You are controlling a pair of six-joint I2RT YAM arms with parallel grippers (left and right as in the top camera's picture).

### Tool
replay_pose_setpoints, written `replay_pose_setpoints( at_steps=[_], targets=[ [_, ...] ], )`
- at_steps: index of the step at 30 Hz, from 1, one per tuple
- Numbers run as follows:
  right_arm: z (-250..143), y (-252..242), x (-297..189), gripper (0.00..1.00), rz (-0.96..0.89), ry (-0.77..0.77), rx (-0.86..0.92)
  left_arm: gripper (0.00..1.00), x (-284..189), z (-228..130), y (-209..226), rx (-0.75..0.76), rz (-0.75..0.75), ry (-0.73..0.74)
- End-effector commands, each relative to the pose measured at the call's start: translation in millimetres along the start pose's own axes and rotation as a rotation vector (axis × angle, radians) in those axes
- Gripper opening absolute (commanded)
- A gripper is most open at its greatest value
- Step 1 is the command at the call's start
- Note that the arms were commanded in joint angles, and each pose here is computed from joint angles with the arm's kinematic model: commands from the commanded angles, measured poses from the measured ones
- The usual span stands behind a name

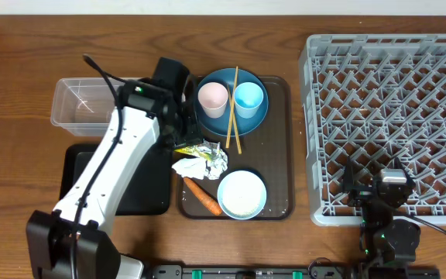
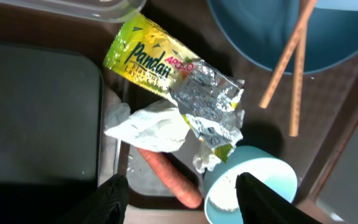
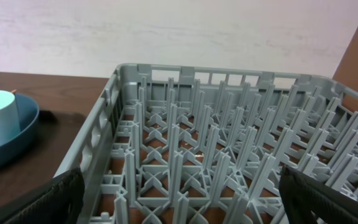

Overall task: Sort waste into correct bins and load items into the dishwasher rack
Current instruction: 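Move the left gripper over the green Pandan wrapper and grasp it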

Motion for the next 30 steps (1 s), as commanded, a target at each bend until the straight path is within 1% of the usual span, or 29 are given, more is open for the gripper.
replay_pose_setpoints(
  at_steps=[1,12,15,20,28,29,30],
  targets=[
    [-1.8,-1.2,0.1,0.99,-0.008,0.007,0.016,0.58,10.3,-0.3,5.4,-0.017,0.034,-0.011],
    [-1.9,-1.2,0.1,0.99,-0.008,0.007,0.016,0.59,37.2,3.2,7.1,-0.074,0.009,-0.042],
    [-1.9,-1.2,0.1,0.99,-0.008,0.007,0.016,0.59,40.6,4.0,7.0,-0.073,0.004,-0.048],
    [-1.8,-1.2,0.1,0.99,-0.008,0.007,0.016,0.59,42.2,2.2,5.4,-0.12,0.003,-0.046],
    [-1.8,-1.2,0.1,0.99,-0.008,0.007,0.016,0.59,46.9,-8.1,-18.4,-0.061,-0.024,-0.06],
    [-1.8,-1.2,0.1,0.99,-0.008,0.007,0.016,0.59,47.5,-8.1,-19.7,-0.056,-0.017,-0.072],
    [-1.9,-1.2,0.1,0.99,-0.008,0.007,0.016,0.63,47.7,-7.1,-18.6,-0.062,0.002,-0.09]
  ],
)
Point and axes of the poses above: each gripper's point midway between its finger pads, its own x axis out along the fingers, its own y axis along the line the jaws close on, z = x × y, the point moved 2 cm from there along -x, back along the fingers, and after that the axes turned 7 degrees about -x, right-handed, at the moved point
